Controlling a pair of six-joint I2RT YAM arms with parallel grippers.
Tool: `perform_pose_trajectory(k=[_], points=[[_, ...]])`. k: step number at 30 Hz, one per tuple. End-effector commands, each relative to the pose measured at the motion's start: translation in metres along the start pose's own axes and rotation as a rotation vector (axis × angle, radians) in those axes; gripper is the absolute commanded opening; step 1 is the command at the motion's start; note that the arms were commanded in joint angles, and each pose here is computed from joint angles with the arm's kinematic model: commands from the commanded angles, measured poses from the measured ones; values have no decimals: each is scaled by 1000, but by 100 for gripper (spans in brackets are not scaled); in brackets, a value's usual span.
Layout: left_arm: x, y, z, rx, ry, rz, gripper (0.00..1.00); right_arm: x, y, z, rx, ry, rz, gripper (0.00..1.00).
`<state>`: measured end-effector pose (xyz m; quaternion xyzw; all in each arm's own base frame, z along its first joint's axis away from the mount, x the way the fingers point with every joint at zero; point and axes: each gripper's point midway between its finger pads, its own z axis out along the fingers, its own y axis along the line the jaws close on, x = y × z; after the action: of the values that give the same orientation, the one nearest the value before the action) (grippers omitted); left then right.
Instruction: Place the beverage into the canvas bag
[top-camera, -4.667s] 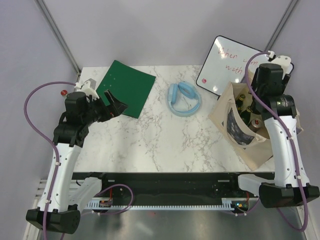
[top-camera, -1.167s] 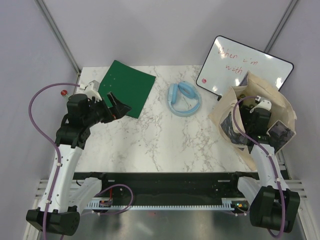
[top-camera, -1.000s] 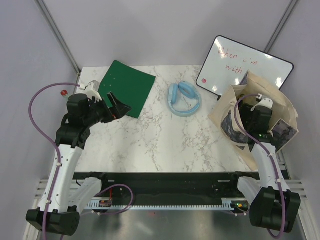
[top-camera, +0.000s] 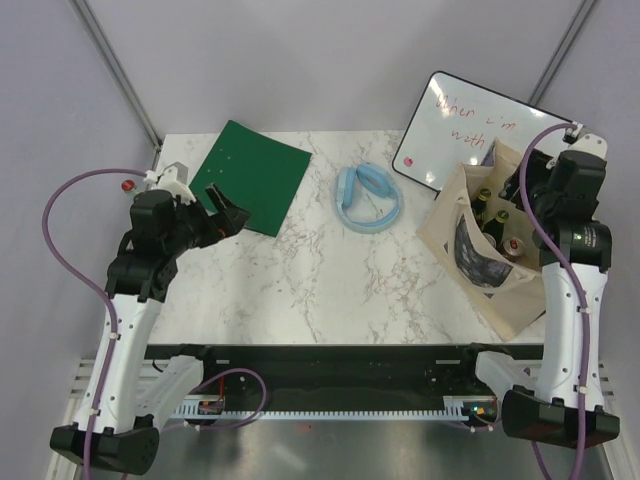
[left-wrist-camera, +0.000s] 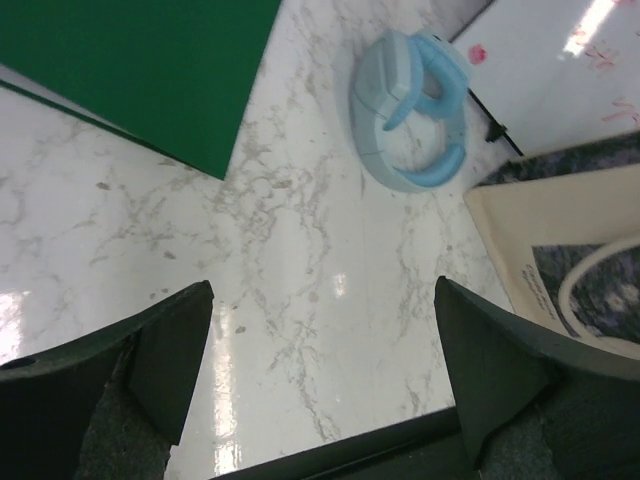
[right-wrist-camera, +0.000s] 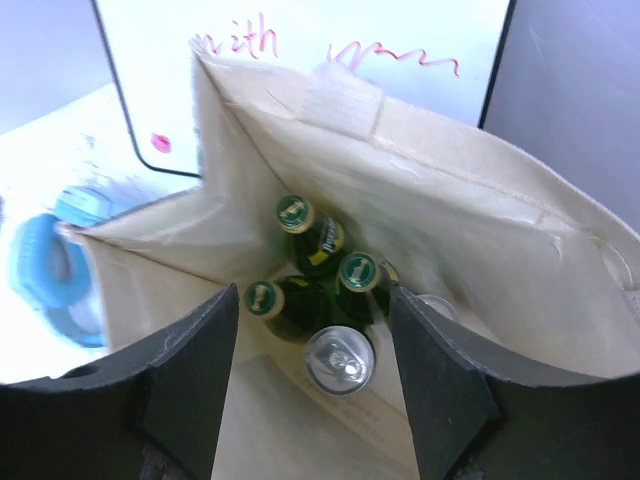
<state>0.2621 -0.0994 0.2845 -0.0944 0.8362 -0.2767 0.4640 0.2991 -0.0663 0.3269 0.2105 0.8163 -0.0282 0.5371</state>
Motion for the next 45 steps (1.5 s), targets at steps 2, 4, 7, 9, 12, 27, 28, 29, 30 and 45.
perform_pose_trajectory(k=[2,4,7,9,12,27,28,29,30,45], points=[[-59,46,-24,-350,-228,60,98,-32,37,-20,-149,-9,104,65],[-79,64,-29,-482,-278,64,99,-37,66,-21,-241,0,95,65],[-98,92,-25,-623,-291,35,98,-36,103,-16,-345,-40,52,67],[-106,108,-26,-689,-302,9,98,-33,132,-21,-436,-41,28,67],[-119,140,-27,-808,-307,-40,98,-32,162,-30,-525,-51,40,67],[-180,175,-62,-1061,-485,43,98,-25,223,-74,-777,-90,77,69],[-178,177,-57,-1053,-470,58,97,-27,222,-75,-777,-99,78,69],[-178,178,-54,-1046,-470,63,95,-30,222,-78,-786,-115,80,70],[-177,180,-50,-1041,-468,66,94,-30,220,-80,-786,-123,83,70],[-162,223,-10,-1121,-447,76,83,-28,221,-83,-806,-144,47,72]])
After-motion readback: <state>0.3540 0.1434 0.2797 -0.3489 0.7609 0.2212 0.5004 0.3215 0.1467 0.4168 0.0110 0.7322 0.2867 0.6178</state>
